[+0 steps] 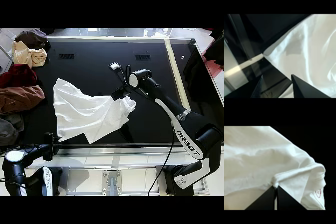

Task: Fold the shirts.

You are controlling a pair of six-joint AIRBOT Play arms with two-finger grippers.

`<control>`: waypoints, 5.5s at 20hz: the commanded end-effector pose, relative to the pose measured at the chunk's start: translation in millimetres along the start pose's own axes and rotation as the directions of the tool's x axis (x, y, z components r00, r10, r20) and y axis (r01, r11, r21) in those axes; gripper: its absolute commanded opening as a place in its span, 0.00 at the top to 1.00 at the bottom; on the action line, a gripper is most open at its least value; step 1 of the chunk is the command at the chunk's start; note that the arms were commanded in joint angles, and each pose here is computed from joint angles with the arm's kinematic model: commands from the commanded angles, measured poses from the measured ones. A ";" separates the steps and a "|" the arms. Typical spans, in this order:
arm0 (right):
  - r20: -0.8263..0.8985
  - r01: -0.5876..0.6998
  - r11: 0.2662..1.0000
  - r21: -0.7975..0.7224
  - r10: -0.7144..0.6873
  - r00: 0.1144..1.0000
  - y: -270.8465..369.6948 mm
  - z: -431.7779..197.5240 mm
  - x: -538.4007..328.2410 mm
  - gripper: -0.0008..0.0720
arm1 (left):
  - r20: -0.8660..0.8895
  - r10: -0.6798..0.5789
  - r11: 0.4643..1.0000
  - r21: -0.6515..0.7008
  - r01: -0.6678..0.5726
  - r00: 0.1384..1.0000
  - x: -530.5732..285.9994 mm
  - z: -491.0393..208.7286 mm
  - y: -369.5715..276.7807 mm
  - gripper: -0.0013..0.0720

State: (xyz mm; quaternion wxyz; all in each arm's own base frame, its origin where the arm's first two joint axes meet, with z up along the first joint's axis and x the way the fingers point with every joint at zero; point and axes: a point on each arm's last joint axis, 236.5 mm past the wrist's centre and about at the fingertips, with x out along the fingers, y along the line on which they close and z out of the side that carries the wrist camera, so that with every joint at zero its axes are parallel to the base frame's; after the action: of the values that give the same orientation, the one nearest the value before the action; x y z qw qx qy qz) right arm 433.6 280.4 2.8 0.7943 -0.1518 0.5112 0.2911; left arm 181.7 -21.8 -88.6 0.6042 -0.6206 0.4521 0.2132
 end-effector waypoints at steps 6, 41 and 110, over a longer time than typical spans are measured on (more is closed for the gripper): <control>0.009 -0.003 1.000 0.001 0.003 1.000 1.1 2.5 -0.9 0.97 | 0.076 0.030 0.999 -0.044 -0.026 0.997 9.7 25.7 9.3 0.51; 0.853 0.278 0.950 0.145 -0.262 0.451 14.6 -42.0 -571.3 0.98 | 0.366 -0.808 0.253 0.923 -0.290 0.461 -447.7 -38.2 -359.1 0.97; 0.459 -0.459 0.189 0.868 0.048 0.887 -102.1 -200.1 -18.3 0.97 | -0.104 -0.009 0.967 0.253 0.035 0.995 48.4 87.0 -115.2 0.13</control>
State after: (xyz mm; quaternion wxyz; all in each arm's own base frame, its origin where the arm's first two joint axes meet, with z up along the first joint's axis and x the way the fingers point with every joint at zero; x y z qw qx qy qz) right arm 347.4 79.6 -78.8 0.7302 0.5112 0.4511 0.0451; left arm 333.4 45.5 -66.0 0.6814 -0.5347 0.4830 0.1287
